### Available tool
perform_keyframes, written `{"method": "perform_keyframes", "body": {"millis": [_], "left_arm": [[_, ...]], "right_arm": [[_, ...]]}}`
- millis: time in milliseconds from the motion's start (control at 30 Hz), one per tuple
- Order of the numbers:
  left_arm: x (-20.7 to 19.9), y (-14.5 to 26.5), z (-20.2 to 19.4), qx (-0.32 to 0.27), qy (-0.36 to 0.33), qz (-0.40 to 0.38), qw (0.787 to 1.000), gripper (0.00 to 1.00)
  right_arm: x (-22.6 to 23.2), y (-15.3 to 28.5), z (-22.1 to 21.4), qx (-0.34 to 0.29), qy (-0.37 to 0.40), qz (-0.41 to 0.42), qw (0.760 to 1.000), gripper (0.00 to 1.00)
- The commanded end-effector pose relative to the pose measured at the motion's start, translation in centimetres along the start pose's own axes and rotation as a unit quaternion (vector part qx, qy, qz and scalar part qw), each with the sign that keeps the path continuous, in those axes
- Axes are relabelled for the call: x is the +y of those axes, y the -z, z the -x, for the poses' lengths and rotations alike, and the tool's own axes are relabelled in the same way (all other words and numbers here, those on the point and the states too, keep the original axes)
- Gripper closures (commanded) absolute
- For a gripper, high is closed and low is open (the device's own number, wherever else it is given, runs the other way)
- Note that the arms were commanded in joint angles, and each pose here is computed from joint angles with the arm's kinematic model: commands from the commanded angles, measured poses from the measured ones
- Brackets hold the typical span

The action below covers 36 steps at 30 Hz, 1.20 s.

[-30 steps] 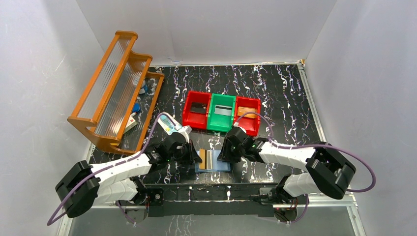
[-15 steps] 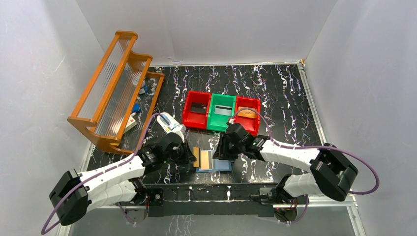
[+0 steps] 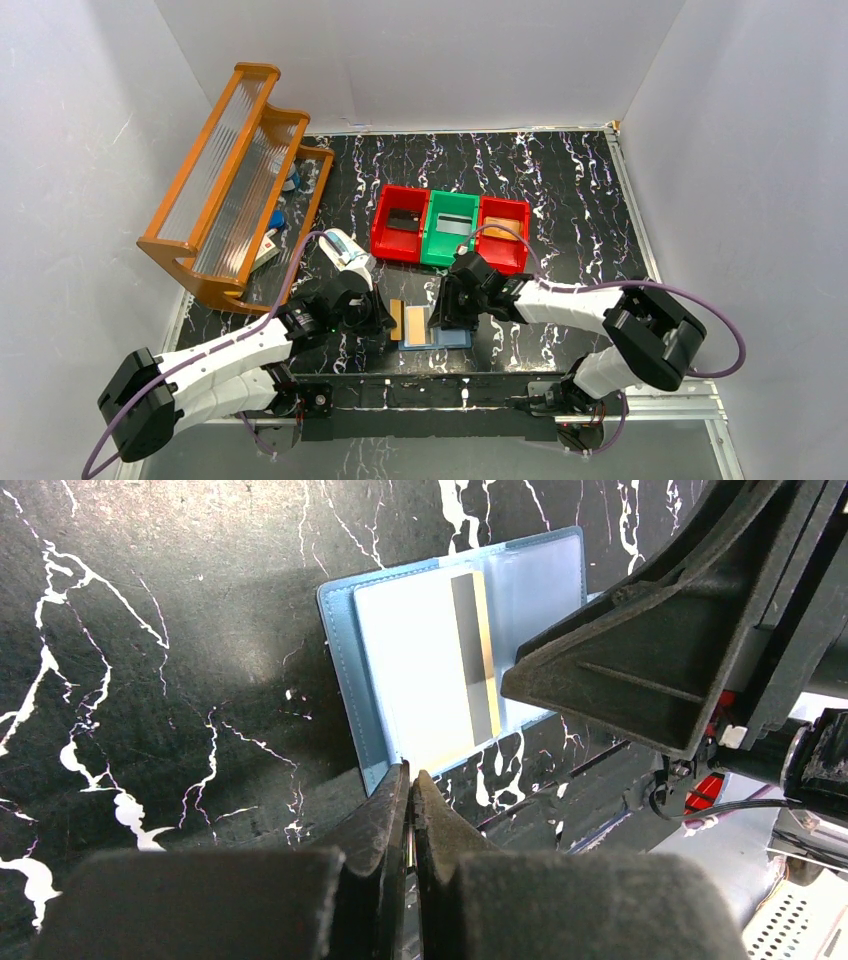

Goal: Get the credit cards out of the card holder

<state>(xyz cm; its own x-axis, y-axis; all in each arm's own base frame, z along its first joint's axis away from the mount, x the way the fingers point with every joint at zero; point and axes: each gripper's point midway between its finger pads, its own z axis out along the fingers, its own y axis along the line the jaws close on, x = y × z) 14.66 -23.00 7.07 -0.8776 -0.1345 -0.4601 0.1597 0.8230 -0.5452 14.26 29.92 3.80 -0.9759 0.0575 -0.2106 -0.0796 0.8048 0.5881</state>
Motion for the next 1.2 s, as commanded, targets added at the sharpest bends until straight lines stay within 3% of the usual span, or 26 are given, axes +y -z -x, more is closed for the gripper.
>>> {"method": "perform_keyframes", "body": {"millis": [0, 233, 500, 700, 900, 1167], "left_arm": [[-1.7, 0.8, 1.1, -0.010, -0.017, -0.024, 1.000, 1.00], [-2.2, 0.9, 1.3, -0.010, -0.027, -0.032, 0.999, 1.00], [-3.1, 2.3, 1.5, -0.031, -0.029, -0.073, 0.996, 1.00], [-4.7, 3.8, 2.2, -0.062, -0.026, -0.132, 0.989, 1.00], [-6.2, 3.7, 1.6, -0.048, -0.022, -0.177, 0.983, 1.00], [-8.7, 4.7, 1.9, -0.047, -0.020, -0.249, 0.967, 1.00]], "right_arm": [[-0.4, 1.3, 1.0, -0.033, 0.002, -0.019, 0.999, 0.52], [0.0, 3.6, 3.1, -0.094, 0.015, -0.031, 0.995, 0.41], [1.4, 4.7, 3.2, -0.160, -0.002, 0.095, 0.982, 0.28], [4.0, 6.3, 2.3, -0.163, 0.009, 0.202, 0.966, 0.25], [6.4, 7.9, 1.4, -0.158, 0.025, 0.297, 0.941, 0.26], [7.5, 8.8, 1.3, -0.153, 0.039, 0.342, 0.926, 0.30]]}}
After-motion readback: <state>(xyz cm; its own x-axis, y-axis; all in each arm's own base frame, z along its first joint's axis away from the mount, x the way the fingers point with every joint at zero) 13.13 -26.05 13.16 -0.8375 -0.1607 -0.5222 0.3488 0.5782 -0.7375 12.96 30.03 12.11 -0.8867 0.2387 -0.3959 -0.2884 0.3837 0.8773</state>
